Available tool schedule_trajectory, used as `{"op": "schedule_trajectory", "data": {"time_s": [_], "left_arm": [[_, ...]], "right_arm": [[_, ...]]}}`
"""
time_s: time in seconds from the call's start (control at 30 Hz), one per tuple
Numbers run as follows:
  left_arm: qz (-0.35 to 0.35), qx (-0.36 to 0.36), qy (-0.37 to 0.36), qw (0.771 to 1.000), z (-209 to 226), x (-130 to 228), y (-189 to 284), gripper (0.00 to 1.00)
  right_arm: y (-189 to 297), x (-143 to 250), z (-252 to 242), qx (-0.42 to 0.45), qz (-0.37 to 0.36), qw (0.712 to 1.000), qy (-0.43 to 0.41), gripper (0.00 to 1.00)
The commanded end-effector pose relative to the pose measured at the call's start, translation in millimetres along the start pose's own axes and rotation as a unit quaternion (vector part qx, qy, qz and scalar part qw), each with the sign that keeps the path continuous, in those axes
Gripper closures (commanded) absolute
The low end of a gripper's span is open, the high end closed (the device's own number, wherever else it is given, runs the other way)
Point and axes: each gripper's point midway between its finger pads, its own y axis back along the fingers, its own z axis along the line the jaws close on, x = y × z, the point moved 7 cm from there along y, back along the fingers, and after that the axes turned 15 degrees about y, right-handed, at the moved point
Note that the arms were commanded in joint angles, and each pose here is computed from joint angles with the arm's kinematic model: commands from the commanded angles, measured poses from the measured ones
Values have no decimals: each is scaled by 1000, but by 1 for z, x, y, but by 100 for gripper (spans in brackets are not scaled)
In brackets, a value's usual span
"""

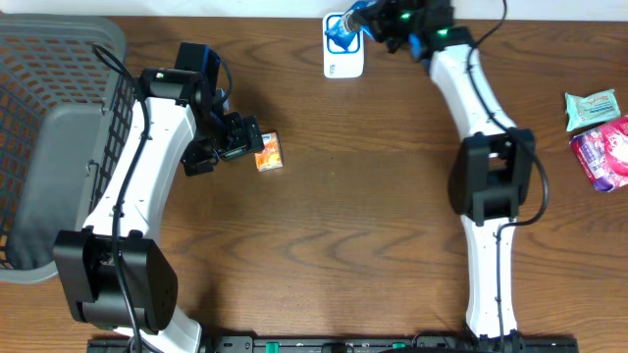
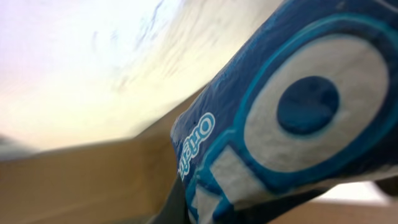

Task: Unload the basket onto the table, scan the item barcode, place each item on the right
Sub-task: 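Lift the Oreo pack and hold it against the scanner, then carry the Oreo pack to the right edge and drop it on the pile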

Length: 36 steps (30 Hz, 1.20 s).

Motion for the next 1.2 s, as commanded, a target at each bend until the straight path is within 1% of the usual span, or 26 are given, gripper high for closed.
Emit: {"op": "schedule_trajectory", "data": {"time_s": [0.0,0.17,0.33,0.43,0.53,0.6,0.7,0.83,0.97,1.03,1.13,1.17], "left_arm": [[-5,5,9,1000,1,0,5,2],[-5,5,9,1000,1,0,5,2],[-5,5,9,1000,1,0,5,2],[-5,5,9,1000,1,0,5,2],[-5,5,9,1000,1,0,5,2],[-5,5,9,1000,1,0,5,2],[-5,5,9,1000,1,0,5,2],[-5,5,9,1000,1,0,5,2],[-5,5,9,1000,1,0,5,2],[-5,5,9,1000,1,0,5,2],[-5,5,9,1000,1,0,5,2],[-5,5,9,1000,1,0,5,2]], "right_arm": [[13,-16,20,115,-120,982,91,99],[8,-10,27,164,-151,966,135,99],[9,-10,29,166,-153,964,142,99],[18,-17,29,159,-153,965,139,99],[40,-31,29,169,-158,964,131,99],[64,-46,29,181,-165,960,137,99],[104,-67,26,200,-179,955,124,99],[167,-89,6,259,-177,941,128,99],[225,-100,-39,360,-152,913,117,99],[250,-101,-68,415,-129,894,111,99],[285,-100,-113,492,-103,861,73,99],[292,-100,-121,502,-98,857,64,99]]}}
